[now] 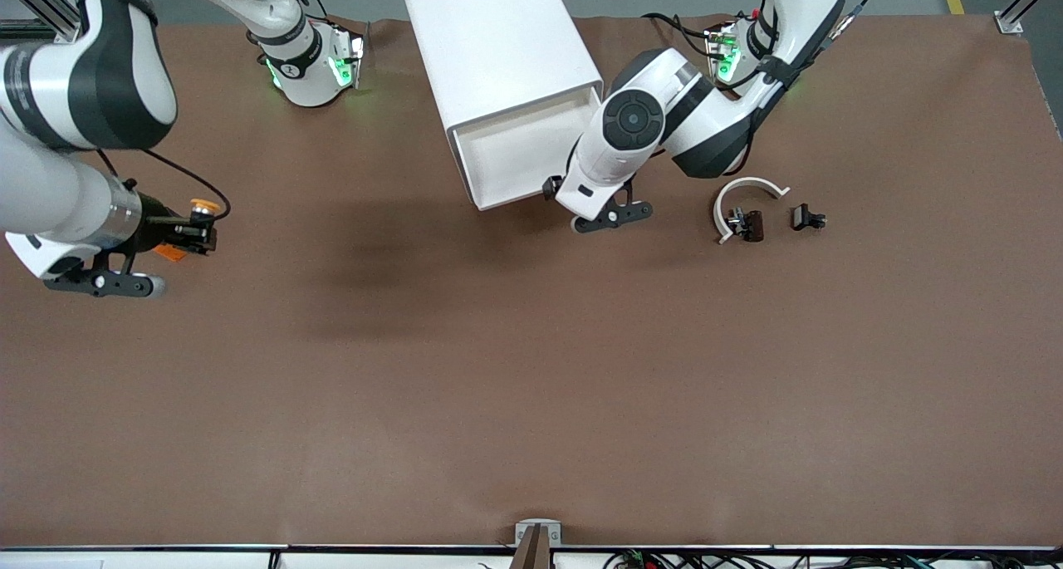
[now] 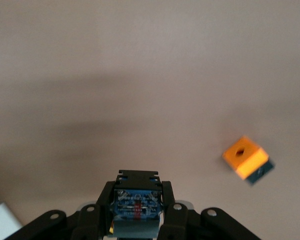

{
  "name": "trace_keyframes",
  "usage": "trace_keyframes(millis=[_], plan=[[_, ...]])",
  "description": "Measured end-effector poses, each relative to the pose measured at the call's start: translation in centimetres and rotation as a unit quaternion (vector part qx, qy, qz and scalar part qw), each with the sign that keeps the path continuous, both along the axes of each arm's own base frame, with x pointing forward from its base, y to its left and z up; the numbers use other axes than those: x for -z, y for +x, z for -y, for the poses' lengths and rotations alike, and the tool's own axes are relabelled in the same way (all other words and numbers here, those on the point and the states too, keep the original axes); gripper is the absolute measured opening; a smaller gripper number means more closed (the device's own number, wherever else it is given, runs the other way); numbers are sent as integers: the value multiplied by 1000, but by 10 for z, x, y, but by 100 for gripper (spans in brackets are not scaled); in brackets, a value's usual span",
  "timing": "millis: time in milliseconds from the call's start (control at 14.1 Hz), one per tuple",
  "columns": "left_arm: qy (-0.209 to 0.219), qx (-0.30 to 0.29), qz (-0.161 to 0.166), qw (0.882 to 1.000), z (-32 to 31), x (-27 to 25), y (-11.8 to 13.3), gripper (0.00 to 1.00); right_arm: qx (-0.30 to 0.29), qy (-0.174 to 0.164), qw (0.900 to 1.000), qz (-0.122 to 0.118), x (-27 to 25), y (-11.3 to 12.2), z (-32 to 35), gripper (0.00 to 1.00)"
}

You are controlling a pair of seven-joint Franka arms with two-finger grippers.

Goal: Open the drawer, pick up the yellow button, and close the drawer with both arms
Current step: 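Push the drawer shut with the left gripper while the right gripper carries the button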

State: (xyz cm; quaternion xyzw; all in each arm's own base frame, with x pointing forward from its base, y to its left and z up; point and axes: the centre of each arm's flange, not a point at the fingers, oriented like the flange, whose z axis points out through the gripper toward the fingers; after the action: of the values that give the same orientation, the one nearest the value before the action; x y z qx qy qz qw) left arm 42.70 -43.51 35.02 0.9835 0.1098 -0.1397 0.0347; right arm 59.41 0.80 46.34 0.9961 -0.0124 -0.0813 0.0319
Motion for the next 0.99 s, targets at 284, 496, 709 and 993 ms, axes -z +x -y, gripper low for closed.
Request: trace_keyframes(millis=[284,496,709,993], plan=[[-2,42,-13,999,27,3,-43,100,-21,-12,999,48,58,3,56,41],[-1,62,-22,998,40,5,-70,100,-8,-16,997,75,114,-6,85,41],[-3,59,-32,998,46,5,-81,100,7,-16,997,69,174,-20,108,41],[-10,56,-48,997,51,5,-91,100,11,-13,999,35,229,-27,114,41]])
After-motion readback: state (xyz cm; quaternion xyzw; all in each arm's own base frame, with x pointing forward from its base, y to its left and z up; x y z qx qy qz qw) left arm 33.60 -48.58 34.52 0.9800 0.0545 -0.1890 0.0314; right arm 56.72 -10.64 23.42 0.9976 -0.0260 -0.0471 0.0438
